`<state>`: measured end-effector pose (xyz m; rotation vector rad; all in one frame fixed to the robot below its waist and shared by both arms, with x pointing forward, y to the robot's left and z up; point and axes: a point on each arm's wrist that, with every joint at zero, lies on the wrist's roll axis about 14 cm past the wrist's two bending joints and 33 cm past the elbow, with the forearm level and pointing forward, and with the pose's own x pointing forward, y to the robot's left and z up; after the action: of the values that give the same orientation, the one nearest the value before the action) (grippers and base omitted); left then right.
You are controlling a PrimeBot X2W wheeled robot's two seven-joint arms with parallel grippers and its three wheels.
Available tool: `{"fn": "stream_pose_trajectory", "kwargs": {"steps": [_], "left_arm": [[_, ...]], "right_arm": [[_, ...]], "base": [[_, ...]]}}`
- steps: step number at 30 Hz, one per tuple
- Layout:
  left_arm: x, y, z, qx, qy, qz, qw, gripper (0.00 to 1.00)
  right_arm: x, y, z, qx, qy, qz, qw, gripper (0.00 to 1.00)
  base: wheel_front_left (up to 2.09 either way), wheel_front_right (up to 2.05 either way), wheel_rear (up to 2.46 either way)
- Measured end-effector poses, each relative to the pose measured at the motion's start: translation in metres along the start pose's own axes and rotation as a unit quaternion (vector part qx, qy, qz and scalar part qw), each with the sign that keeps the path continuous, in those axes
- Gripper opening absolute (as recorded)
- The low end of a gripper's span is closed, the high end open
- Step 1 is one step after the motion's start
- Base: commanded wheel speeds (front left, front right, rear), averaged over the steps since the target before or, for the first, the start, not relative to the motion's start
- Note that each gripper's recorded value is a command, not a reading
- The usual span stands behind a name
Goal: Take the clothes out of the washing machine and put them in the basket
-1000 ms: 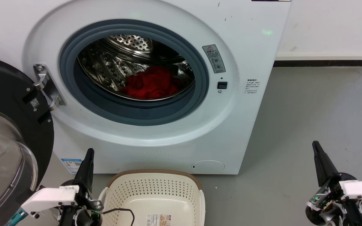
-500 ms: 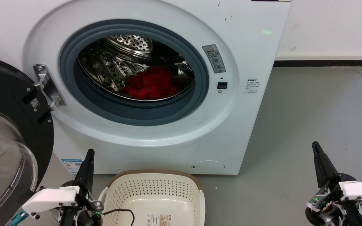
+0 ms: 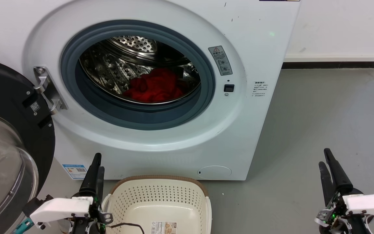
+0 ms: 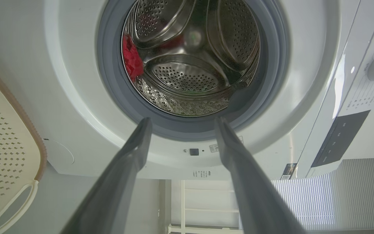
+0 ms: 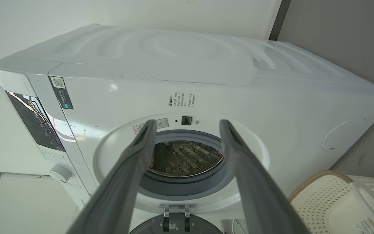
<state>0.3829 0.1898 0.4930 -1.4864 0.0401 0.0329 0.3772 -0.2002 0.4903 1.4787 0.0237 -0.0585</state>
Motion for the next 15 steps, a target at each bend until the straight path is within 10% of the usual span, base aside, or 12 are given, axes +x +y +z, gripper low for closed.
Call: {"fn": "stream_pose_trajectory", "kwargs": {"steps": [15], "left_arm": [[0.003, -0.018, -0.005, 0.161, -0.003, -0.026, 0.987, 1.00]], "right_arm": [[-0.003, 0.015, -0.005, -0.199, -0.001, 0.023, 0.980, 1.00]], "base": [[0.00, 0.00, 0.00]]}}
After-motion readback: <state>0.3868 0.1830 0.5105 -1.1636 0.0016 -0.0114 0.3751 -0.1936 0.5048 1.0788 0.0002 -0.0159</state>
